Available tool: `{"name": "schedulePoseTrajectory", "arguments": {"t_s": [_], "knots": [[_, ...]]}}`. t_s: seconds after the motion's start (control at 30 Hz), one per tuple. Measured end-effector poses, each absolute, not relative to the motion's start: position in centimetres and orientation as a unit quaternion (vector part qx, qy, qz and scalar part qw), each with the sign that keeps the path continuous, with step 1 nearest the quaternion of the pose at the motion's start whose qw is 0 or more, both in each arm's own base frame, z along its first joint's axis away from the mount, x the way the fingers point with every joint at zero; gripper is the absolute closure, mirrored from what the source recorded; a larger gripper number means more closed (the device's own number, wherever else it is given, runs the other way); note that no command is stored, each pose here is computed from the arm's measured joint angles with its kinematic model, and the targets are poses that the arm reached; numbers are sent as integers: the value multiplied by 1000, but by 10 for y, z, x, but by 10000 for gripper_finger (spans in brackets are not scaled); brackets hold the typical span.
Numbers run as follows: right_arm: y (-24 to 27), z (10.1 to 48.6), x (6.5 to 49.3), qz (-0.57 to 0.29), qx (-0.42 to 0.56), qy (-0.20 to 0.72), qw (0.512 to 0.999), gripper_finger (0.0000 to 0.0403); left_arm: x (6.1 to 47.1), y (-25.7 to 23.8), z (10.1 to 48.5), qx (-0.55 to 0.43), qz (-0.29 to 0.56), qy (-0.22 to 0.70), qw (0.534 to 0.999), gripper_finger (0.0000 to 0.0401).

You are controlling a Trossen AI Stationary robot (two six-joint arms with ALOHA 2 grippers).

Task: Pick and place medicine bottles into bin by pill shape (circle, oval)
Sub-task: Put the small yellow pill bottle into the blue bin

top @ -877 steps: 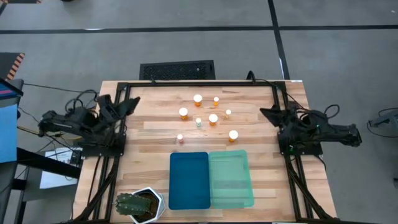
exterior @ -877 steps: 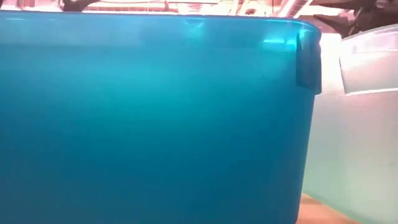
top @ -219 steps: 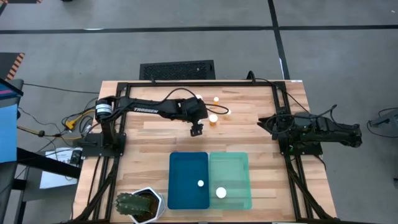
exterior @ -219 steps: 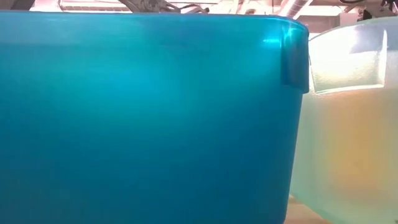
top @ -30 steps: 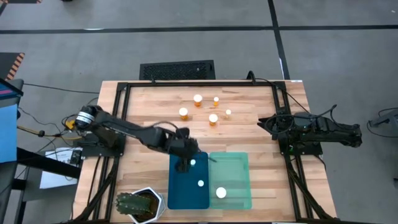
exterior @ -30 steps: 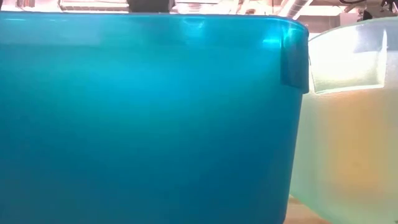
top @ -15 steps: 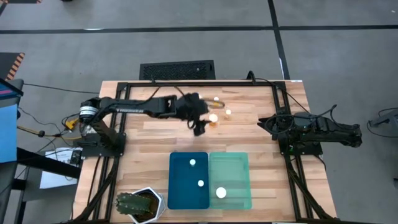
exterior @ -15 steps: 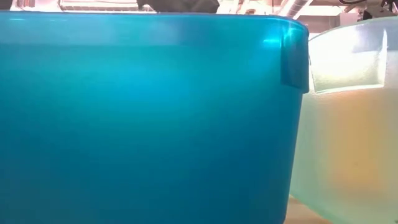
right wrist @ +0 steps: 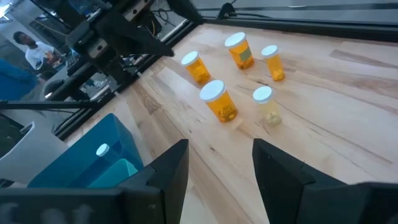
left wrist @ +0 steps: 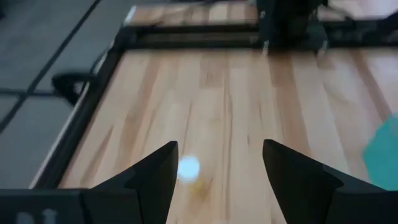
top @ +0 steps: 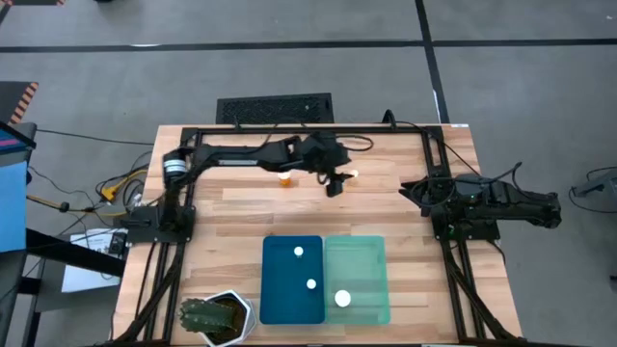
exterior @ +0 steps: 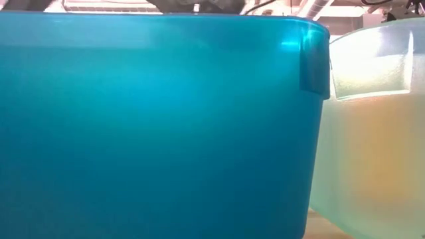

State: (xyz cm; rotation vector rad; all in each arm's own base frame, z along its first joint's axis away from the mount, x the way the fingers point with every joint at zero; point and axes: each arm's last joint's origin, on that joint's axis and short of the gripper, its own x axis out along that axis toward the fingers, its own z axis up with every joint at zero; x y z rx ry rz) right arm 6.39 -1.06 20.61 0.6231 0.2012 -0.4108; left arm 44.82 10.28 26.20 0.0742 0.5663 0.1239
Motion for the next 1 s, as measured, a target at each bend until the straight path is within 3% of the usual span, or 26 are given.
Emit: {"name": "schedulePoseTrajectory", "arguments": {"t_s": [0.2, 0.37, 0.57, 0.77, 1.0], "knots": [[-11, 206, 64, -200, 304, 97, 926, 217, 486, 112, 245, 60, 38, 321, 944, 169], [-11, 206, 64, -200, 304, 96, 926, 215, 503, 123, 231, 61, 40, 345, 936, 141], [-11, 206, 64, -200, 304, 96, 926, 215, 504, 138, 220, 56, 61, 359, 930, 110], [-11, 206, 64, -200, 304, 97, 926, 217, 499, 146, 216, 51, 58, 375, 924, 111], [-11, 206, 64, -200, 304, 97, 926, 215, 509, 132, 183, 59, 26, 405, 912, 113]]}}
